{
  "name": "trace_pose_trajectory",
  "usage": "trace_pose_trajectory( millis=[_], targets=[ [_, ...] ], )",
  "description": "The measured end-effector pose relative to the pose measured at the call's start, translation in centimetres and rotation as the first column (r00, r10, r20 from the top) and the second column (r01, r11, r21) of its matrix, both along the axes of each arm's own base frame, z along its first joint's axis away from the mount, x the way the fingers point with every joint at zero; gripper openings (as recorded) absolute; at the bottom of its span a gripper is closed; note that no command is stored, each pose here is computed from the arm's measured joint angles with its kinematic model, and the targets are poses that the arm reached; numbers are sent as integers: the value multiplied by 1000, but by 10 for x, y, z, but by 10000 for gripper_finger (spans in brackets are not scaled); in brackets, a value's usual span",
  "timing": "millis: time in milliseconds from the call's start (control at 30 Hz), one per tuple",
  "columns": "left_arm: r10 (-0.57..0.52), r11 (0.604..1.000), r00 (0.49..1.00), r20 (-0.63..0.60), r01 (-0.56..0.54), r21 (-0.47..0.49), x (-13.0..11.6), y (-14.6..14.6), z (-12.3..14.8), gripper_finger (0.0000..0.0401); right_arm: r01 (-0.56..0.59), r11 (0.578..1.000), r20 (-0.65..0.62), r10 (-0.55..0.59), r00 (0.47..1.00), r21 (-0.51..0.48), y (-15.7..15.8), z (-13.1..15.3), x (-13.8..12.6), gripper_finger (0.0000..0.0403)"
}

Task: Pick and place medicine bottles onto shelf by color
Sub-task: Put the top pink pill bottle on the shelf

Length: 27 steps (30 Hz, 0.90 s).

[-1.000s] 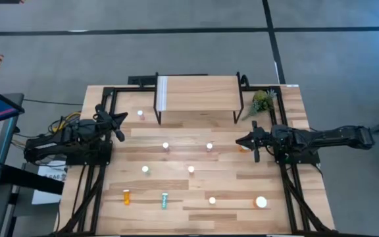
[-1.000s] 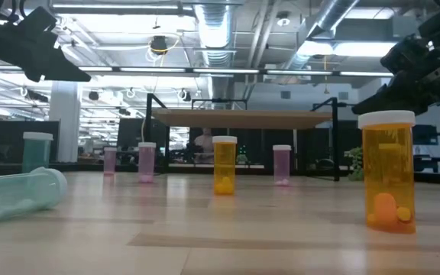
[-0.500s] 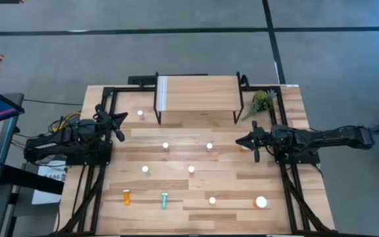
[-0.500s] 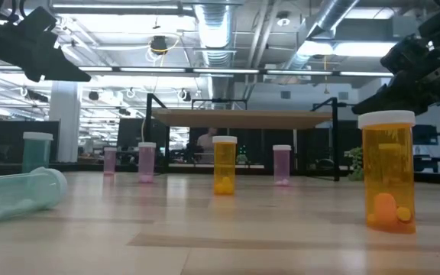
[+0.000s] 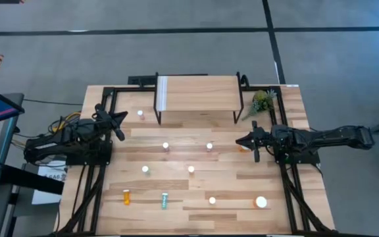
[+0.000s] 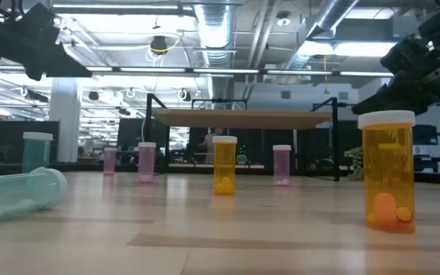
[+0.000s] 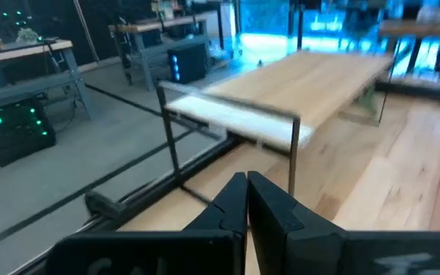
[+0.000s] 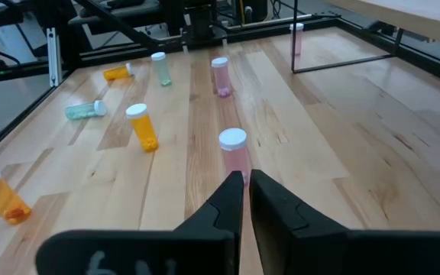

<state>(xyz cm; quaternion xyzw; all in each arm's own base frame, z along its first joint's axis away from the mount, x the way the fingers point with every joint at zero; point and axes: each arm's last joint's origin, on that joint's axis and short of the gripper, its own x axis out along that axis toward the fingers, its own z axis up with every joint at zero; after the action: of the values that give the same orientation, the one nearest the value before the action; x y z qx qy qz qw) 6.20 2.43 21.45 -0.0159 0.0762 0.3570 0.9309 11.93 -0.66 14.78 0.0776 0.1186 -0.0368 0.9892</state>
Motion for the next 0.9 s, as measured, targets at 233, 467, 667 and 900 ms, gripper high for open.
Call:
trace_pose_trajectory(
  millis=[233, 467, 667, 900],
  targets=[
    [23, 977, 977, 213, 23, -212, 2, -1, 3, 0, 0, 1000, 0, 0, 1000, 0, 0, 0, 0, 51],
    [125, 983, 927, 354, -67, -174, 1, 2, 18, 0, 0, 1000, 0, 0, 1000, 0, 0, 0, 0, 51],
    [180, 982, 845, 503, -126, -139, -2, 3, 36, 0, 0, 1000, -1, 0, 1000, 0, 0, 0, 0, 51],
    [-114, 993, 893, 435, 93, 70, 5, -2, 43, 0, 0, 1000, 0, 0, 1000, 0, 0, 0, 0, 51]
  ],
)
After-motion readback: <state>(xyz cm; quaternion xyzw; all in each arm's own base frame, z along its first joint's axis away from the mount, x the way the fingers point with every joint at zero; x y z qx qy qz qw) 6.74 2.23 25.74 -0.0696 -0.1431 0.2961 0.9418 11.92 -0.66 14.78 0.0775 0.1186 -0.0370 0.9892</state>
